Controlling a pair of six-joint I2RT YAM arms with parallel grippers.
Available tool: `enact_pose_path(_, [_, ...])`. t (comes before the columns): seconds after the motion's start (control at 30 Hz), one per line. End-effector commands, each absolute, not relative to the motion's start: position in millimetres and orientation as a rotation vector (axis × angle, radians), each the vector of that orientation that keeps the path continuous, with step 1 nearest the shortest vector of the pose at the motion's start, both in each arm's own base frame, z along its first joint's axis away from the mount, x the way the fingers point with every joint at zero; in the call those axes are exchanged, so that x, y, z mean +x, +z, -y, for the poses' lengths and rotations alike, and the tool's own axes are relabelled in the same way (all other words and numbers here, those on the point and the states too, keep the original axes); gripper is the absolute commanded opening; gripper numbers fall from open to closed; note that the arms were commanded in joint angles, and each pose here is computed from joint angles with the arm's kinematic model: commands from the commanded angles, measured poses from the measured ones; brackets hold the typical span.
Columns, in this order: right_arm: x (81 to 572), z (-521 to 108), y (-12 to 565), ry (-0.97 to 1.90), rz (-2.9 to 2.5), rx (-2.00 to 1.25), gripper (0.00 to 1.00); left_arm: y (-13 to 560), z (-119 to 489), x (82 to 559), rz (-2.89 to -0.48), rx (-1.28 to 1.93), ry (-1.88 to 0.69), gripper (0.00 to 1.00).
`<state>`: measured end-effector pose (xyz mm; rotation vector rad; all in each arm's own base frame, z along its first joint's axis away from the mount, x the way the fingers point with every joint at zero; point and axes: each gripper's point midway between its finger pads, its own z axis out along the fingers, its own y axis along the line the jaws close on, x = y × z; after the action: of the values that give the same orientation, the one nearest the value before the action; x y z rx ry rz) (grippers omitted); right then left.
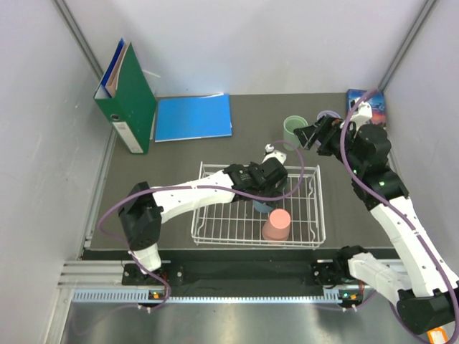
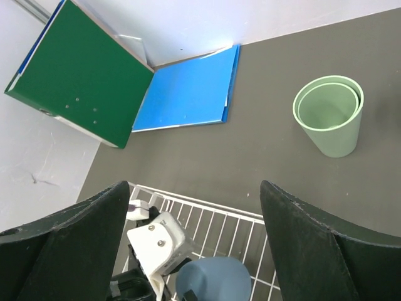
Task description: Unload the cups from the dish rack
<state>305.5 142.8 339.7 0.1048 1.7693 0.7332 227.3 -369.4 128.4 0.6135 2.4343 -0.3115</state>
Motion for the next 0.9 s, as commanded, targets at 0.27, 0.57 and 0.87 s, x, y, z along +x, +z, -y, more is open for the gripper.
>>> enact_pose_path(0.27, [305.2, -142.6, 355.3, 0.743, -1.711, 0.085, 0.84, 171.9, 361.2, 251.8, -2.273, 0.526, -0.271, 0.33])
enact_pose_path(0.57, [309.2, -139.0, 373.5, 0.715, -1.675, 0.083, 0.84, 260.5, 348.8, 259.9, -2.114, 0.432, -0.346, 0.0])
enact_pose_path(0.87, [336.0, -112.6, 395.8, 0.517, -1.68, 0.169, 0.84, 404.9, 264.9, 315.3, -1.859, 0.035, -0.454, 0.0])
